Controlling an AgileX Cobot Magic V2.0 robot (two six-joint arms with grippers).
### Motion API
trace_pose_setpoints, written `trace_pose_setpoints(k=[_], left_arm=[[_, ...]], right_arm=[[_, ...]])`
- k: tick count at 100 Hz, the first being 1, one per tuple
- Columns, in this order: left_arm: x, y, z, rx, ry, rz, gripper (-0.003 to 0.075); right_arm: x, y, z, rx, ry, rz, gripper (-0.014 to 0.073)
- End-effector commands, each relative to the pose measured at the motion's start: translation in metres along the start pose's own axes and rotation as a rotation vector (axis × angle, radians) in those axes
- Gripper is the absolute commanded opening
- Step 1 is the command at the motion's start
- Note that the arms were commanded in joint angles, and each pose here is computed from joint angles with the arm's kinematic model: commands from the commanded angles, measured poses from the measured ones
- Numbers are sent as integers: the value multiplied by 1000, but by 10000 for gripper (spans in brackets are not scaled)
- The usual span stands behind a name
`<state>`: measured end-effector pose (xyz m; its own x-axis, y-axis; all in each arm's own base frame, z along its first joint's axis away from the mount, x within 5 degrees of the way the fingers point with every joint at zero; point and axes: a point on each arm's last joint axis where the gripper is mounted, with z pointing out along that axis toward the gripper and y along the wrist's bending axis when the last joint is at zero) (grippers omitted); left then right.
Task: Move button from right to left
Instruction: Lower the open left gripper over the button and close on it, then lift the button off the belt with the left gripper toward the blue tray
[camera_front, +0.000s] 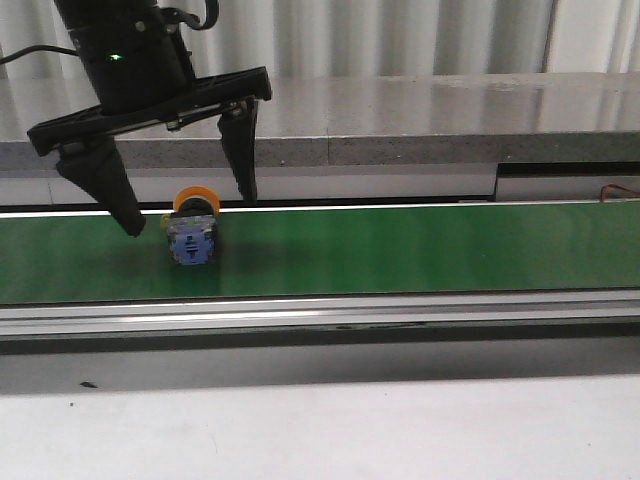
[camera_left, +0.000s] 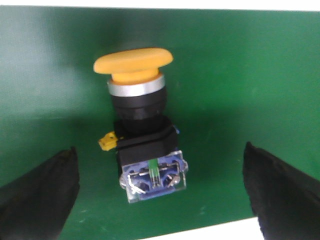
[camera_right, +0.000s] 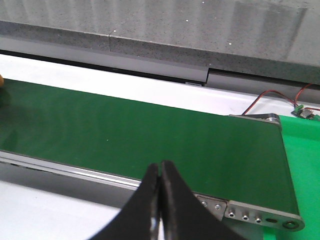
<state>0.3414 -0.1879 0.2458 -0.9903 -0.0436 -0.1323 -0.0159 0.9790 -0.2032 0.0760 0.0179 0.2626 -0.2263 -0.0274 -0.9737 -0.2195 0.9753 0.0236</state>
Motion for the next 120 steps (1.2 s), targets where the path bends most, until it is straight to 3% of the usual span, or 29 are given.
trace_pose_setpoints(k=[1,34,41,56,65,94,120], left_arm=[[-1,-6,-24,25,-69,-11,622],[-3,0,-7,-54,-23,-32,598],[-4,2,-7,-70,-35,-43,521],[-4,3,-9,-86,-36,-36,207],[-4,3,-18,-83,-64,-29,115],[-1,18,-56,-100,-141,1,108],[-10,67,-76,-192,-114,22,108]], right_arm=[[-15,0,-2,7,-95,-20,-68],[-15,0,-2,7,-95,-20,-68],[-15,0,-2,7,-95,-20,-68],[-15,0,-2,7,-95,-20,-68],[-15,0,-2,7,-95,-20,-68],[-15,0,-2,7,-95,-20,-68],[-15,0,-2,7,-95,-20,-68]])
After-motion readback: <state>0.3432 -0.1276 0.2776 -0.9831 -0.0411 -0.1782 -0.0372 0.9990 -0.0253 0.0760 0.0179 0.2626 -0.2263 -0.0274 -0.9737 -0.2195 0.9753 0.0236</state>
